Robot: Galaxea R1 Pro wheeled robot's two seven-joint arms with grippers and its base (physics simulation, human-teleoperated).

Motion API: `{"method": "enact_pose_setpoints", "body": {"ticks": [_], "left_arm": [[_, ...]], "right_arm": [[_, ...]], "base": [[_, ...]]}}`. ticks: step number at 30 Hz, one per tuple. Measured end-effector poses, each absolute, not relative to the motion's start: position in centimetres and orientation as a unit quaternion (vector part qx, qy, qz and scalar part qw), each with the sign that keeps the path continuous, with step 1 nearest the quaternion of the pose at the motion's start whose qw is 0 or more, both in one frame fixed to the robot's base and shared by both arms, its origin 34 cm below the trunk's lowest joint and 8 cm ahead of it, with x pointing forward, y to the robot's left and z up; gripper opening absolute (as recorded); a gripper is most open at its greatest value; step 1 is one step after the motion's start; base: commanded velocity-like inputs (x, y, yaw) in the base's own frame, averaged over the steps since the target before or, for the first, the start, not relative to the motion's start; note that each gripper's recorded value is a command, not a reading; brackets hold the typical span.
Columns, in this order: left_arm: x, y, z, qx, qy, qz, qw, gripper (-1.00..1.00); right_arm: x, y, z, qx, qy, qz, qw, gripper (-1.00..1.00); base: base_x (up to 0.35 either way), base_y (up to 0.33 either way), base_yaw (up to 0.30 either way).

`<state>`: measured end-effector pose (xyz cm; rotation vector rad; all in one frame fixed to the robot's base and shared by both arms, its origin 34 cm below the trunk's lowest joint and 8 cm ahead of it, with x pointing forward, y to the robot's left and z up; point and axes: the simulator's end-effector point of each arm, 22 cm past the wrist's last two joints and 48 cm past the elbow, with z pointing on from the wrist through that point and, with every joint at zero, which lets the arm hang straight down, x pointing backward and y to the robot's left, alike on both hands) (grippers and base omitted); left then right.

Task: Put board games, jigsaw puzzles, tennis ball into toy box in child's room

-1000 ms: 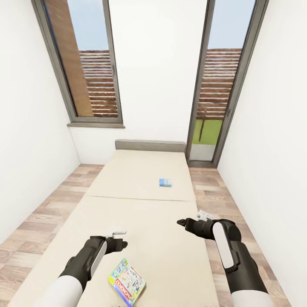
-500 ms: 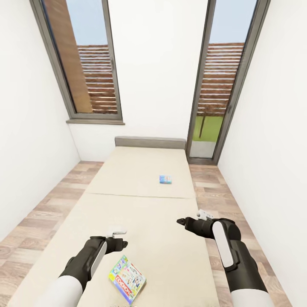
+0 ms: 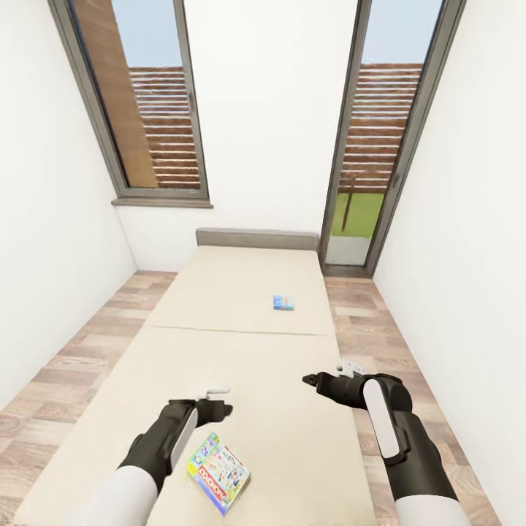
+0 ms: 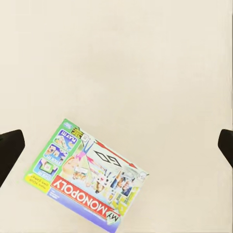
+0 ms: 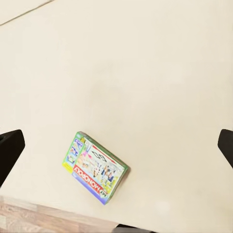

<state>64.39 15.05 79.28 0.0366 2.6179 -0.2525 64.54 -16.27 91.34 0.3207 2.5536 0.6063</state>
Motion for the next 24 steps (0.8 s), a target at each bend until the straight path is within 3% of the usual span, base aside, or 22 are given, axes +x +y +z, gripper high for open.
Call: {"method": "enact_pose_setpoints", "body": {"ticks": [11, 24], "left_arm": [[70.7, 15.8, 82.3, 0.007, 0.945, -0.059, 0.321, 1.00], [69.8, 14.8, 80.2, 0.009, 0.948, -0.062, 0.312, 1.00]], "right_arm": [[64.4, -16.2, 90.3, 0.119, 0.939, 0.220, 0.238, 1.00], [64.1, -16.5, 89.5, 0.123, 0.939, 0.224, 0.232, 1.00]], "base": [[0.000, 0.000, 0.000], [0.000, 0.000, 0.000]]}}
